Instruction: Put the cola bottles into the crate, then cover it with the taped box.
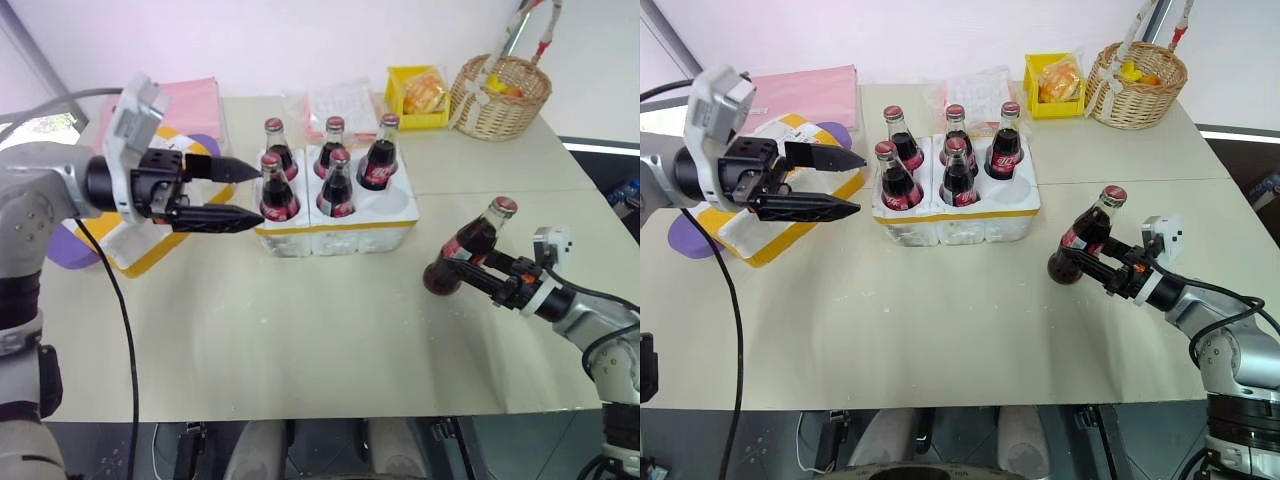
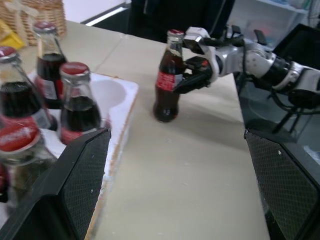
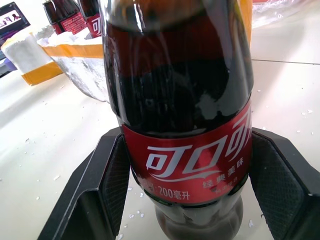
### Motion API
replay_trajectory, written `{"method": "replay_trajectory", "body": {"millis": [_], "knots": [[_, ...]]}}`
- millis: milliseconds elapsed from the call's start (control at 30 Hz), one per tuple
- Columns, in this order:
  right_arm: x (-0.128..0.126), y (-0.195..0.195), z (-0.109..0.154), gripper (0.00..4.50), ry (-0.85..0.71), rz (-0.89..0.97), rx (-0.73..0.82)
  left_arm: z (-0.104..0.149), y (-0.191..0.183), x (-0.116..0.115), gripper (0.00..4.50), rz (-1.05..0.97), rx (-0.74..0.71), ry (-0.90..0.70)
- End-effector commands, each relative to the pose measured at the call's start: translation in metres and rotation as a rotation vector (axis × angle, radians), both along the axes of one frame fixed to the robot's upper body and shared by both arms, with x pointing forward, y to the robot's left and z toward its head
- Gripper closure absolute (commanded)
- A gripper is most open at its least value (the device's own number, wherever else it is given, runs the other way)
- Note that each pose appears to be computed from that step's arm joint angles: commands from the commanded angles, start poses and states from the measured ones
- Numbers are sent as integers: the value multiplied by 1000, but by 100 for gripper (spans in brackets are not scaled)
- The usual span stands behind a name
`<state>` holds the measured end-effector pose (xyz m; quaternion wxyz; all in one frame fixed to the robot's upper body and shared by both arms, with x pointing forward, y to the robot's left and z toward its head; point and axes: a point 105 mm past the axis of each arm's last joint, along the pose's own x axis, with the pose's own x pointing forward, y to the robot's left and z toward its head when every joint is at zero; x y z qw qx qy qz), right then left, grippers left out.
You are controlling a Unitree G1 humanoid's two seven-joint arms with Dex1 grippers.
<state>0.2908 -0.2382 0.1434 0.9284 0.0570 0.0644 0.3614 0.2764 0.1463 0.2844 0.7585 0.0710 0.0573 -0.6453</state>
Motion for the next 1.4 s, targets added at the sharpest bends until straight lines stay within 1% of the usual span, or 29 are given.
{"method": "replay_trajectory", "body": {"millis": [33,167,200,233,300,333,467,533,667,800,900,1233,1300,1333,1367,1400], "knots": [[3,-3,43,170,-131,49,-45,8,-1,-9,0,-14,0,-57],[10,4,86,170,-214,127,-68,7,0,-10,0,-5,-3,-59],[11,8,100,170,-241,163,-72,7,0,-10,0,-3,-2,-60],[12,11,108,170,-256,187,-75,6,0,-10,0,-2,-2,-61],[19,22,136,170,-310,244,-64,5,1,-11,0,5,-3,-64],[22,26,145,170,-330,262,-62,5,1,-11,0,9,-3,-66],[37,47,168,170,-382,333,-32,3,1,-11,0,23,-10,-72],[46,59,175,170,-394,368,-10,3,1,-12,0,32,-14,-74],[64,85,163,170,-371,419,-68,5,4,-12,0,63,-24,-88],[75,90,153,170,-352,416,-96,6,6,-14,0,78,-27,-91],[88,96,129,170,-299,392,-148,7,9,-17,0,97,-30,-95],[110,104,75,170,-172,314,-184,8,10,-17,0,119,-32,-98],[111,103,69,66,-146,309,-185,8,10,-17,0,120,-32,-98],[110,103,66,26,-134,313,-184,8,10,-16,0,121,-32,-97],[109,102,65,7,-128,316,-183,8,10,-16,0,122,-32,-97],[108,102,65,7,-128,317,-182,8,11,-16,0,124,-31,-96]]}}
